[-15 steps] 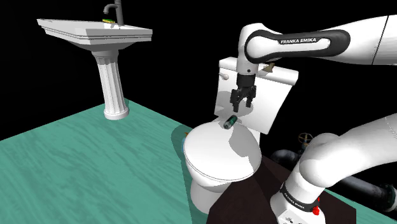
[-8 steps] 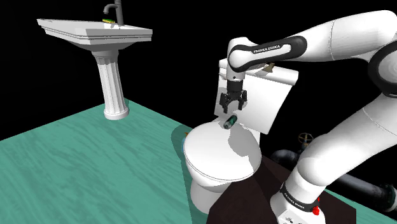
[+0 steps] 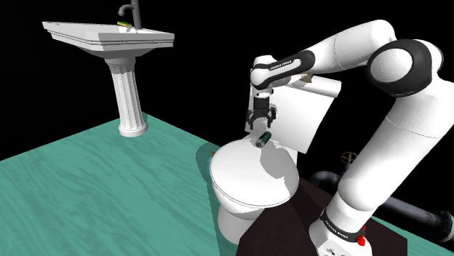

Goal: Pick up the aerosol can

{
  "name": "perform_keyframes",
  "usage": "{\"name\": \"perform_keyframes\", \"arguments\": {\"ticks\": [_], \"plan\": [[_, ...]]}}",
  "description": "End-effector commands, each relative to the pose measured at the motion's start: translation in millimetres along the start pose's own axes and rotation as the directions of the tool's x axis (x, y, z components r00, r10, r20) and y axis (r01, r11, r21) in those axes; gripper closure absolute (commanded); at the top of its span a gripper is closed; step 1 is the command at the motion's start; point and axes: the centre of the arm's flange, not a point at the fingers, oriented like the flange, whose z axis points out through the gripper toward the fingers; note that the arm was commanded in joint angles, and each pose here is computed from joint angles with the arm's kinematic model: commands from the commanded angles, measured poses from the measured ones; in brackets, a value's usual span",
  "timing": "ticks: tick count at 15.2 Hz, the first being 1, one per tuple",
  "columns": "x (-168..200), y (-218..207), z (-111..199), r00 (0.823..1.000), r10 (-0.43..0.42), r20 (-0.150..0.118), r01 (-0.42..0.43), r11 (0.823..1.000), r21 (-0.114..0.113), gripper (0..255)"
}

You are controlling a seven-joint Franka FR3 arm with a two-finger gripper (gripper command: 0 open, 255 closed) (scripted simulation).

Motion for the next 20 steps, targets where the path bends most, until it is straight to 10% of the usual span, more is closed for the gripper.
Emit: {"name": "perform_keyframes", "arguments": {"ticks": [1, 9, 17, 20], "plan": [[25, 9, 18, 0.998, 0.062, 0.007, -0.062, 0.998, -0.003, 0], [113, 51, 66, 0.954, 0.298, 0.031, -0.297, 0.955, -0.015, 0], [185, 110, 114, 0.859, 0.509, 0.051, -0.508, 0.861, -0.032, 0], [188, 109, 130, 0.859, 0.509, 0.051, -0.508, 0.861, -0.032, 0]]}}
